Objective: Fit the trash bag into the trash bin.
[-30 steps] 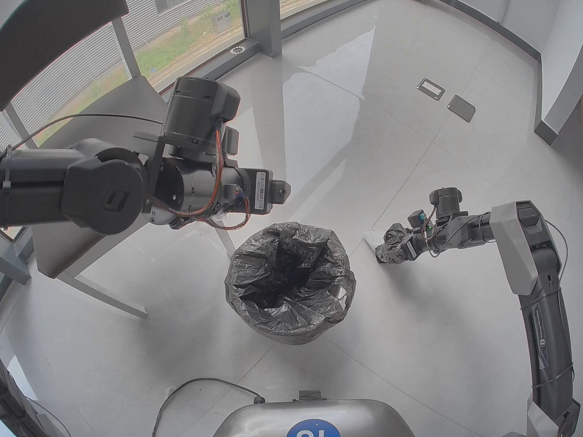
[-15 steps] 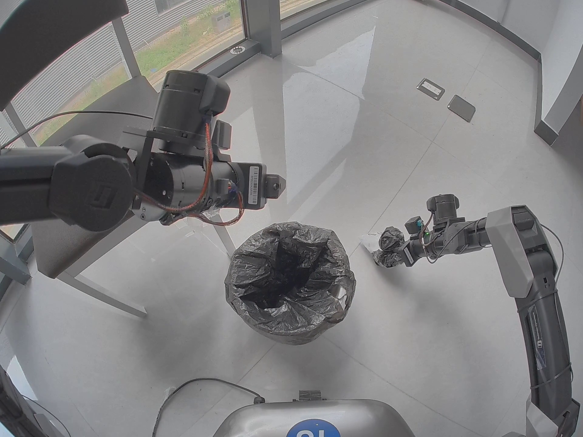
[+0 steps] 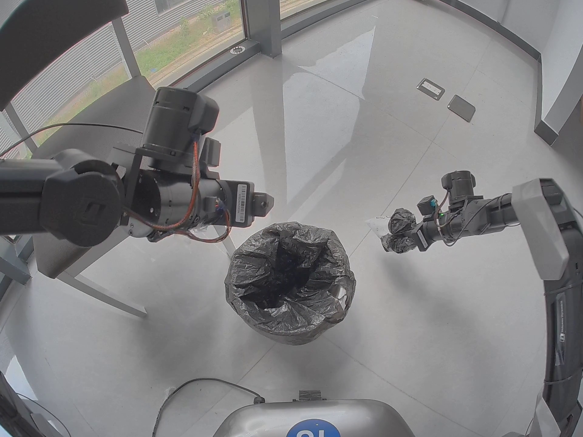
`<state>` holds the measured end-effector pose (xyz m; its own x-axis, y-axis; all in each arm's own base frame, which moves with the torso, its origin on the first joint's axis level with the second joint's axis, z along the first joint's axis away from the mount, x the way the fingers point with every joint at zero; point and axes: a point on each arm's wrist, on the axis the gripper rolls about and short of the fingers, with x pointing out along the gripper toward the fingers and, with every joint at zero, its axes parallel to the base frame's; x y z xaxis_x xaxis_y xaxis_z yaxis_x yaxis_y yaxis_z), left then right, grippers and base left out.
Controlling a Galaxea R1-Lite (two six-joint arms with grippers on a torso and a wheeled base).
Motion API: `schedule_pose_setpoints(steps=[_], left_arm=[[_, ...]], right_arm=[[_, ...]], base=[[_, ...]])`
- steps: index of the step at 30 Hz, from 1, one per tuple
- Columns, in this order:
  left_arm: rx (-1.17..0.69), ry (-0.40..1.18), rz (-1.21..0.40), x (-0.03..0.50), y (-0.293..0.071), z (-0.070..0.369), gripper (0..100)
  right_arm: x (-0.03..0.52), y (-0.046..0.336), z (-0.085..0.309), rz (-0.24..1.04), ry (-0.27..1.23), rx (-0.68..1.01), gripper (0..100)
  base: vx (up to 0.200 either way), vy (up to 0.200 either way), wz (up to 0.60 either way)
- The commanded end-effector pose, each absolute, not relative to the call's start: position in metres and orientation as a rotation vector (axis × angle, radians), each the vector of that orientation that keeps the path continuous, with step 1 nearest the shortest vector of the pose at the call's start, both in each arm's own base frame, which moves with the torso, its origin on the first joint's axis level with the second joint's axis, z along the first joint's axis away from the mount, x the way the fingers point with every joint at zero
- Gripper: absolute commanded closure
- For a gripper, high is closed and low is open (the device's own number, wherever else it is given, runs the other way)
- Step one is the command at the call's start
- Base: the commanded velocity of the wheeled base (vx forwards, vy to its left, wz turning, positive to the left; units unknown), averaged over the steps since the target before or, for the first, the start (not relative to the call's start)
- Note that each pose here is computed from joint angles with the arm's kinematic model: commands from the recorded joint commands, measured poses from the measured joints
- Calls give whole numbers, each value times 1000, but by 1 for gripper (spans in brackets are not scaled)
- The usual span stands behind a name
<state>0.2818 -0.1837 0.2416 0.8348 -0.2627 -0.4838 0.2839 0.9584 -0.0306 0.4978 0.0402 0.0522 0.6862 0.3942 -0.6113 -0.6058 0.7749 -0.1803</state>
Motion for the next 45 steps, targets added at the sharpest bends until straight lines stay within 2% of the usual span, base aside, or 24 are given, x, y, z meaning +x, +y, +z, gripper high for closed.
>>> schedule_pose_setpoints(steps=[1,8,18,24,33,37,45], left_arm=[[51,542,-228,261,-147,234,0],[83,530,-250,226,-112,215,0],[81,487,-290,212,-103,217,0],[120,478,-294,198,-96,217,0],[174,481,-293,198,-93,214,0],[256,484,-294,199,-88,209,0],[253,449,-293,206,-88,214,0]], right_arm=[[419,37,146,572,517,-427,100],[345,33,191,570,467,-466,100],[280,48,201,628,453,-482,100],[268,61,208,679,414,-496,100],[246,116,197,902,405,-536,100],[254,136,186,966,413,-543,100],[278,177,169,1053,410,-512,100]], base=[[0,0,0],[0,0,0],[0,0,0],[0,0,0],[0,0,0],[0,0,0],[0,0,0]])
